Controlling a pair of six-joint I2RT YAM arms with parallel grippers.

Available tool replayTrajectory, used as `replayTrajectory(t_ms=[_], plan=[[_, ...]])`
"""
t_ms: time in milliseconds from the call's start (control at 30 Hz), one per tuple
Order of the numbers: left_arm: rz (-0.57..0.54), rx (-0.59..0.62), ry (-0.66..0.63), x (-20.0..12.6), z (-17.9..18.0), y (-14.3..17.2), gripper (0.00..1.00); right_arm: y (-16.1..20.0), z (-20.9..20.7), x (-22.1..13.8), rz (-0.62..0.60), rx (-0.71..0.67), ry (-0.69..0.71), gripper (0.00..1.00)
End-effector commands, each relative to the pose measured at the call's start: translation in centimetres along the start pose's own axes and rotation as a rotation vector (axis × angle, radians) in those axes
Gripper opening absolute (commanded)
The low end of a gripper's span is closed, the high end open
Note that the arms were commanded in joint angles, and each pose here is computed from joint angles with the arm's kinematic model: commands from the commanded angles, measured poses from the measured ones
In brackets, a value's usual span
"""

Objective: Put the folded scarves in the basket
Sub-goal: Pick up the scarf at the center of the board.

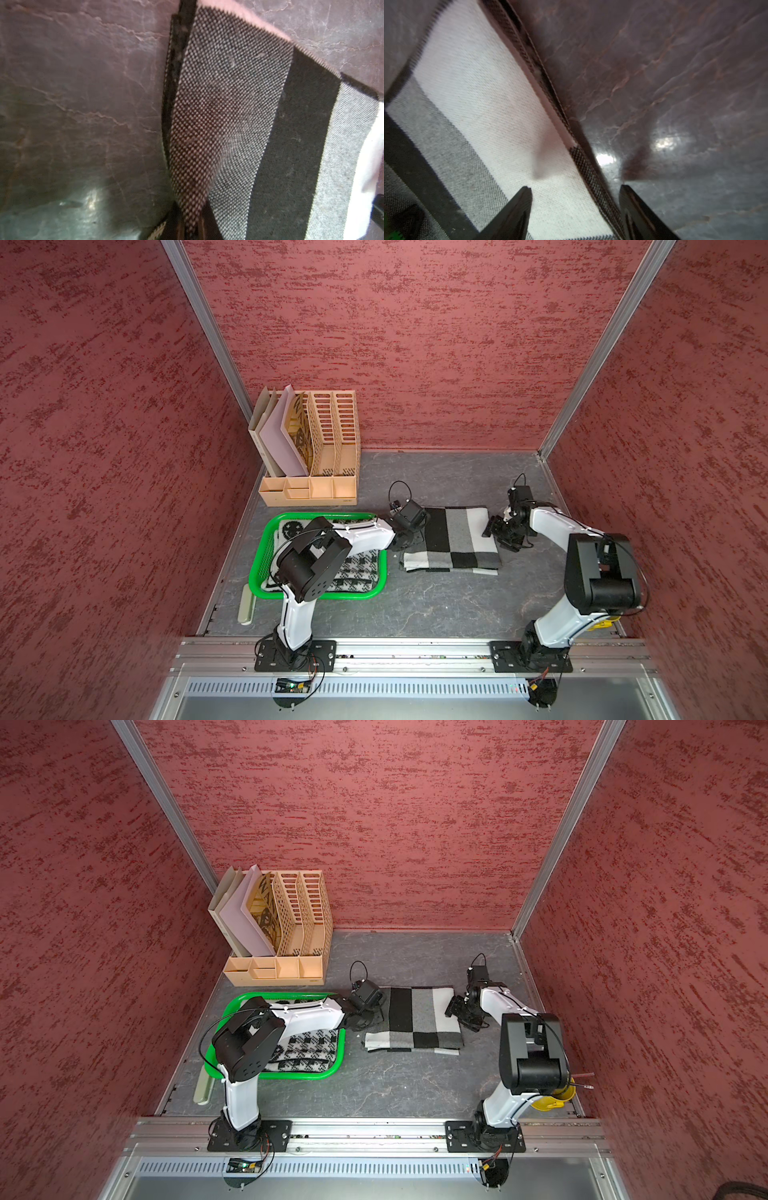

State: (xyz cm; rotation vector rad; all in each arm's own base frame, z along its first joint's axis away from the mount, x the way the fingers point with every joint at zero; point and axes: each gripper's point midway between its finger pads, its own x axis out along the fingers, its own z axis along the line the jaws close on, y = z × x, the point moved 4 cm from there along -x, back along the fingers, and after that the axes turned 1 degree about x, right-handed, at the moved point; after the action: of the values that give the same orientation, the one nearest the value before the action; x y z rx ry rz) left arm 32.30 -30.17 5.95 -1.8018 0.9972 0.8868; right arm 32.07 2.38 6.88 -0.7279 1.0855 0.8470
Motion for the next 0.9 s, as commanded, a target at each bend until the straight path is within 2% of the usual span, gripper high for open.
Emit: replayTrajectory(t_ms=[0, 167, 300, 500, 600, 867], plan=[[0.026, 0.031, -0.002, 1.0, -0.3, 0.6, 0.00, 0.5, 0.3, 1.2, 0.024, -0.033, -0.021, 0.70], [0.030, 0.048, 0.012, 1.1, -1.1, 0.7, 0.00, 1.3, 1.2, 2.7, 0.072, -0.059, -0.033, 0.63], [0.026, 0.061, 0.023, 1.1, -1.8, 0.5, 0.00, 1.7, 1.5, 2.8, 0.052, -0.063, -0.003, 0.55], [0.018, 0.084, 0.058, 0.6, -3.0, 0.1, 0.00, 1.5, 1.9, 1.3, -0.030, -0.082, 0.056, 0.22], [0.014, 0.116, 0.098, -0.3, -4.4, -0.1, 0.00, 1.4, 2.5, 0.1, -0.074, -0.104, 0.078, 0.02], [-0.039, 0.132, 0.133, -4.7, -6.0, -1.3, 0.00, 2.4, 5.1, -4.7, -0.202, -0.154, 0.090, 0.00]])
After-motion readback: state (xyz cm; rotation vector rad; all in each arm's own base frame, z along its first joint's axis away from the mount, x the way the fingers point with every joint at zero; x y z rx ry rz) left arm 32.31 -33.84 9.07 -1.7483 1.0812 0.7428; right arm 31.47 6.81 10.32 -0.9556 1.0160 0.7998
